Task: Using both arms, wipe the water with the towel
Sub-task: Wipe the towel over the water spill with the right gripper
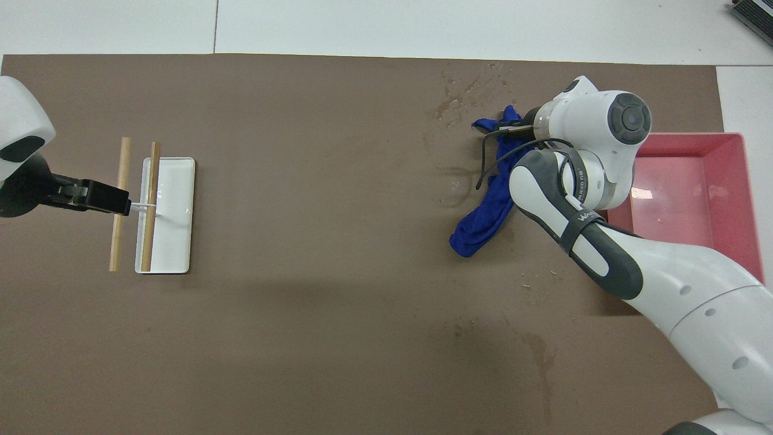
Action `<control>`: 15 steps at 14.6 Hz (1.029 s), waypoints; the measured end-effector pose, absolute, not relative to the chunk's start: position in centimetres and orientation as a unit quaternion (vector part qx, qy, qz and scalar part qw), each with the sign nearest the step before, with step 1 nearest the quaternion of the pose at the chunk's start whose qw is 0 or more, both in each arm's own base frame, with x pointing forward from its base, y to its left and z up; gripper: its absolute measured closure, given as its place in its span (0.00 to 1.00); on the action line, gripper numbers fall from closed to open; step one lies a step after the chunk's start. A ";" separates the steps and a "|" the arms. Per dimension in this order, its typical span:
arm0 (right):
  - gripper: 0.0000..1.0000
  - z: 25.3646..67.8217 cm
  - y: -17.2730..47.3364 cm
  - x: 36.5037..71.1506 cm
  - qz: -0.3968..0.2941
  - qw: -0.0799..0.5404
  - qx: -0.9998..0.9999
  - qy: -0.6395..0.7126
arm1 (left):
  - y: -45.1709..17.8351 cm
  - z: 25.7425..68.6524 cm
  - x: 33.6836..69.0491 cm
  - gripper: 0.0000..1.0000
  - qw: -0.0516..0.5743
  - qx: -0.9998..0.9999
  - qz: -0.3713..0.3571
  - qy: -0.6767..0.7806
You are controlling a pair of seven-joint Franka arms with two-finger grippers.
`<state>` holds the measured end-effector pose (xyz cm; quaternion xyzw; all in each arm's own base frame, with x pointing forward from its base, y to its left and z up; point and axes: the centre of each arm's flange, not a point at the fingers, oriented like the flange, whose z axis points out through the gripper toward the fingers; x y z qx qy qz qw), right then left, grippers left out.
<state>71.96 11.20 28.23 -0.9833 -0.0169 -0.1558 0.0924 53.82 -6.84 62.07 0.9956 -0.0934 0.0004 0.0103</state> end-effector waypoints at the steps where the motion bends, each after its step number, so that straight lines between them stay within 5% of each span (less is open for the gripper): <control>1: 0.87 28.2 12.2 71.8 -0.153 0.098 -0.983 -0.004 | -6.8 62.1 53.8 0.00 0.010 0.996 0.000 -0.093; 7: 0.87 28.7 14.6 70.3 -0.074 0.096 -0.993 -0.008 | -6.8 62.1 53.8 0.00 0.010 0.996 0.000 -0.093; 15: 0.87 29.0 14.0 61.0 0.017 0.062 -0.998 -0.023 | -6.8 62.1 53.8 0.00 0.010 0.996 0.000 -0.093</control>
